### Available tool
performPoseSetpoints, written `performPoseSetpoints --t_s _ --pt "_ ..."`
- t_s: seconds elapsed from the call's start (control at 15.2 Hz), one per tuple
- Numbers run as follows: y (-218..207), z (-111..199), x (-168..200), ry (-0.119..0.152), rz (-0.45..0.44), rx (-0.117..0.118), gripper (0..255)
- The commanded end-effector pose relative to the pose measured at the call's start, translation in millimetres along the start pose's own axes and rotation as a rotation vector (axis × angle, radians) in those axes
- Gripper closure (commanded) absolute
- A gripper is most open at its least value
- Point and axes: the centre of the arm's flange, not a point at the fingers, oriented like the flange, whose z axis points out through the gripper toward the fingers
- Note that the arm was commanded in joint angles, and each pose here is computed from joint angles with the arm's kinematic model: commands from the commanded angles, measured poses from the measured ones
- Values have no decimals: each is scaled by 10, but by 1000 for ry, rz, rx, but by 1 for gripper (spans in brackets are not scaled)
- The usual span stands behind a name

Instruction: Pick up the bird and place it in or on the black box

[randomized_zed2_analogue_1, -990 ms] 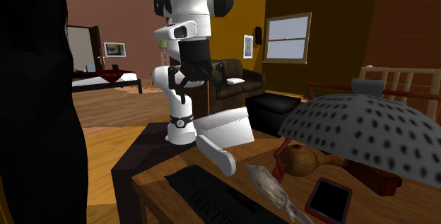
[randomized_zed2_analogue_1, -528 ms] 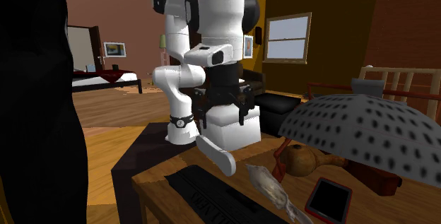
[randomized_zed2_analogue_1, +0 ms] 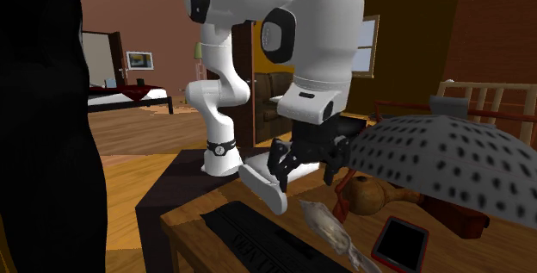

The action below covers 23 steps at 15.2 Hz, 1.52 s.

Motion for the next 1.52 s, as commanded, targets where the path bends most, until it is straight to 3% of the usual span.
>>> performPoseSetpoints --t_s 0.0,0.2,0.66,0.73,0.79,1.19,1.25,1.45 --pt "-261 216 193 -2 -35 -8 0" --pt "-537 412 449 -11 -75 -29 0" --pt "-526 782 445 -11 -75 -29 0" --pt "-281 -111 199 9 -56 -116 0" --pt "-281 -111 199 9 -56 -116 0" --pt "-298 496 825 -165 -28 137 0" --pt "-302 528 852 -174 -27 149 0" --pt "-325 682 824 -174 -26 149 0"
